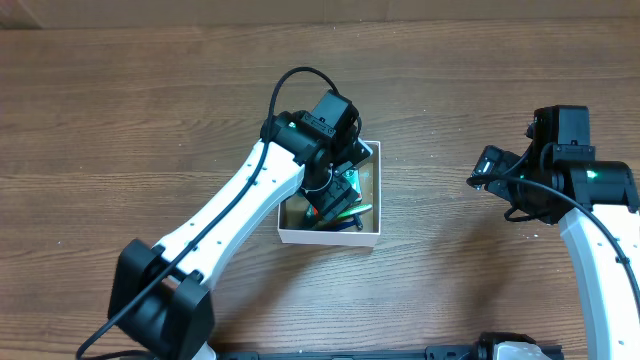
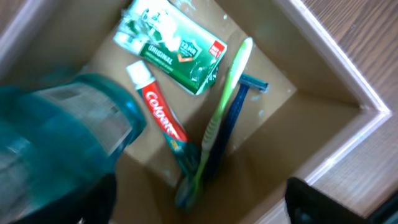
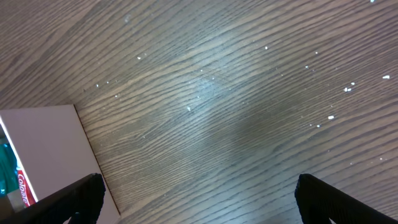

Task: Pack container

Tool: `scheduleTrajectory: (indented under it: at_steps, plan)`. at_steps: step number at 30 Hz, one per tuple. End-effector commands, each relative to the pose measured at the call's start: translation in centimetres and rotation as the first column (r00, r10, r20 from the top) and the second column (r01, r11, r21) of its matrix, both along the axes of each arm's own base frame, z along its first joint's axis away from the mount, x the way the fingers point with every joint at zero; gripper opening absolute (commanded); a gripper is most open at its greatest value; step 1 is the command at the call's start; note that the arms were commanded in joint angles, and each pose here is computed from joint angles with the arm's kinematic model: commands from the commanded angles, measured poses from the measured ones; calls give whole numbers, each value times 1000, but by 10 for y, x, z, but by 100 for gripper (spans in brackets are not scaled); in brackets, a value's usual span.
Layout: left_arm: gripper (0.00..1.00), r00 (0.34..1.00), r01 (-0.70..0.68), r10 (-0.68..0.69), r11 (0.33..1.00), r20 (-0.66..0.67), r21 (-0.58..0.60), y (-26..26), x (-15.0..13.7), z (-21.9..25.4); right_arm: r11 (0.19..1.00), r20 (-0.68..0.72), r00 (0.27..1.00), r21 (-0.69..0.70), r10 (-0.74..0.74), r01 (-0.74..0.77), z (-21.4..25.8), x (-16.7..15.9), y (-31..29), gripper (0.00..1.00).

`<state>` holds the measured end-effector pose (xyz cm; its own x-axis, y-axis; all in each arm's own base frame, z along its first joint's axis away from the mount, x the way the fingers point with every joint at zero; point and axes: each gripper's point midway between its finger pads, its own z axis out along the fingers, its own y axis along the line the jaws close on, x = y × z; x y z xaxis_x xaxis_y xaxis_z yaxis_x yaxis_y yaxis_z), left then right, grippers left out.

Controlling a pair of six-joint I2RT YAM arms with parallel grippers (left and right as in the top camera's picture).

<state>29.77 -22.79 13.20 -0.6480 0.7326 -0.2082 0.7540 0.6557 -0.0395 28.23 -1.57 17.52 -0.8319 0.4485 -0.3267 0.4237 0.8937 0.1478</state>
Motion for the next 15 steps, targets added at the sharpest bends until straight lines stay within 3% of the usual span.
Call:
scheduleTrajectory:
  at_steps: [1,4,5,6,10,15]
  plan:
    - [91,980,-65,85,992,180,-112,0,4,86,1000,19,1000,0,-1,1,4,1,0,100]
    - [93,937,-181,209,976,278,-125,26,5,120,1000,26,1000,0,-1,1,5,2,0,100]
    - [100,888,-292,314,949,335,-116,52,6,135,1000,33,999,-1,17,-17,5,4,1,100]
    - [100,855,-356,375,927,357,-121,67,5,144,998,46,997,15,58,-58,7,7,7,100]
    - [100,750,-526,562,826,349,-201,110,5,163,983,126,975,6,182,-184,26,22,34,100]
    - [100,567,-711,764,643,307,-286,173,29,169,954,254,920,-99,299,-283,76,58,65,100]
